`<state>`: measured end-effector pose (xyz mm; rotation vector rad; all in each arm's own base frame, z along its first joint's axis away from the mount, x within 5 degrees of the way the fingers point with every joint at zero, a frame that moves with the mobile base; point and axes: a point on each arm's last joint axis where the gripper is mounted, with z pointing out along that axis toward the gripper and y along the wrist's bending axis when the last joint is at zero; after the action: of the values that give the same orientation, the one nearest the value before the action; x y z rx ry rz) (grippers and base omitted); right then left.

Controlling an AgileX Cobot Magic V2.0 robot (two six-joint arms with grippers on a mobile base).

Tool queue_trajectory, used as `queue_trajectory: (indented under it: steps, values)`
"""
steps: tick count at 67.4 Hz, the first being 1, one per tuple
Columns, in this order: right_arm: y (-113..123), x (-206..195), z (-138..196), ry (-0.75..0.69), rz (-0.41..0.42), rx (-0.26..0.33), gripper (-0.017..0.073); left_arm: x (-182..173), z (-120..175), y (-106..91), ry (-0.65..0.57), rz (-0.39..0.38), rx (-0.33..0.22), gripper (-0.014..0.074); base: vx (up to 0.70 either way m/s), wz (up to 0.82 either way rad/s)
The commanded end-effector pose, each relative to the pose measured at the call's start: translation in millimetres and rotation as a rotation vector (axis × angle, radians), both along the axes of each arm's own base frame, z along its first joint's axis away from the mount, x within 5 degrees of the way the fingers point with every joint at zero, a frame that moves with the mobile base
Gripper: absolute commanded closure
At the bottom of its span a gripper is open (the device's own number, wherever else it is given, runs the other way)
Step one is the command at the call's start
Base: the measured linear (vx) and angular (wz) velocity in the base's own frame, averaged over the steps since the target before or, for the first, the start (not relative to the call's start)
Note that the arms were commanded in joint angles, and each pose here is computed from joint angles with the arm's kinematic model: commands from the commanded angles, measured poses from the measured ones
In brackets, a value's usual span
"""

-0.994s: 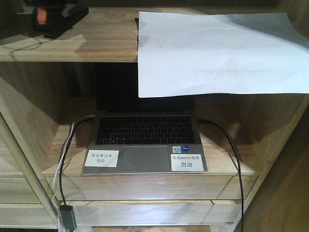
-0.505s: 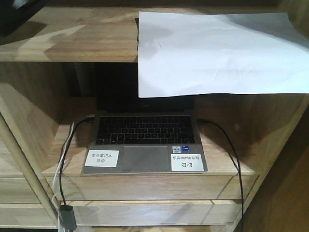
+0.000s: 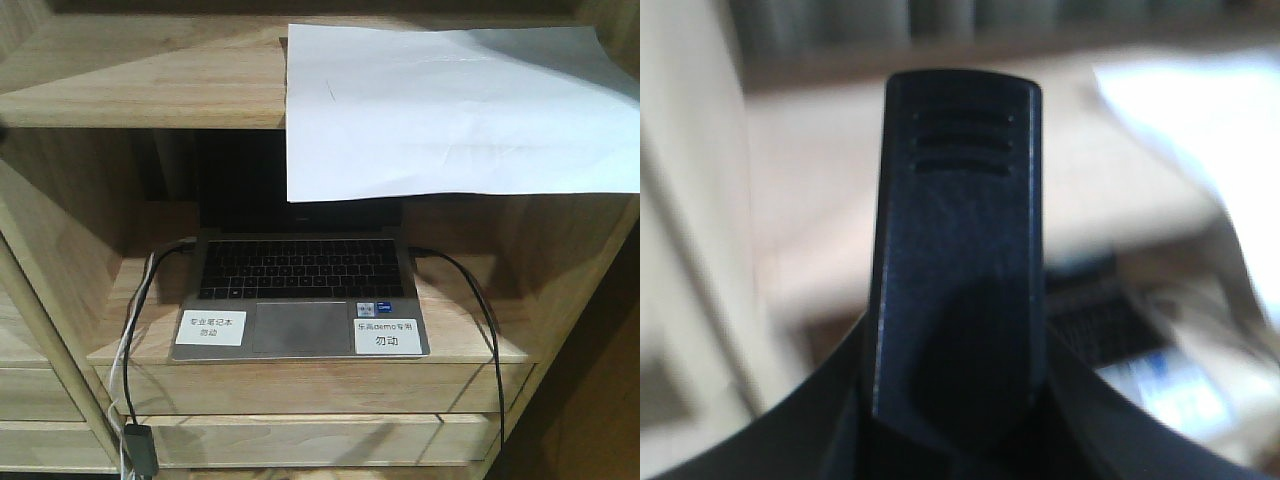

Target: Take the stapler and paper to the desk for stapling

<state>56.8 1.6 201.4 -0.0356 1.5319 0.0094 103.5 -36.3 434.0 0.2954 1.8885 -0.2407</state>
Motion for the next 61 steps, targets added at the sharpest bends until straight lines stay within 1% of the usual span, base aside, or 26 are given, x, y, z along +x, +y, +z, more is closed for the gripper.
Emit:
queue_trajectory:
  steps: [1, 12, 19, 25, 33, 42, 61]
  values:
    - [0.2, -0.2, -0.3, -0.058, -0.002, -0.016, 0.0568, -17.1, 1.1, 4.5, -0.131, -0.017, -0.054, 0.06, 0.0, 0.0]
    - [0.2, -0.2, -0.3, -0.058, -0.002, -0.016, 0.0568, -39.1, -35.9, 10.2, -0.112, -0.043, -0.051, 0.06, 0.0, 0.0]
    - [0.2, -0.2, -0.3, -0.058, -0.002, -0.016, 0.0568, -48.5, -60.1, 12.0, -0.113, -0.064, -0.038, 0.06, 0.0, 0.0]
    - [0.2, -0.2, -0.3, -0.058, -0.002, -0.016, 0.0568, -54.6, -77.0, 13.2, -0.123, -0.07, -0.064, 0.06, 0.0, 0.0]
    - [0.2, -0.2, -0.3, -0.058, -0.002, -0.016, 0.0568, -58.1, -98.7, 14.4, -0.13, -0.069, -0.076, 0.06, 0.0, 0.0]
    - [0.2, -0.2, -0.3, -0.058, -0.002, -0.016, 0.0568, -59.5, -109.1, 15.2, -0.147, -0.066, -0.083, 0.06, 0.0, 0.0]
    - [0.2, -0.2, -0.2, -0.06, -0.002, -0.016, 0.0568, -60.4, -112.7, 15.2, -0.118, -0.068, -0.075, 0.06, 0.0, 0.0]
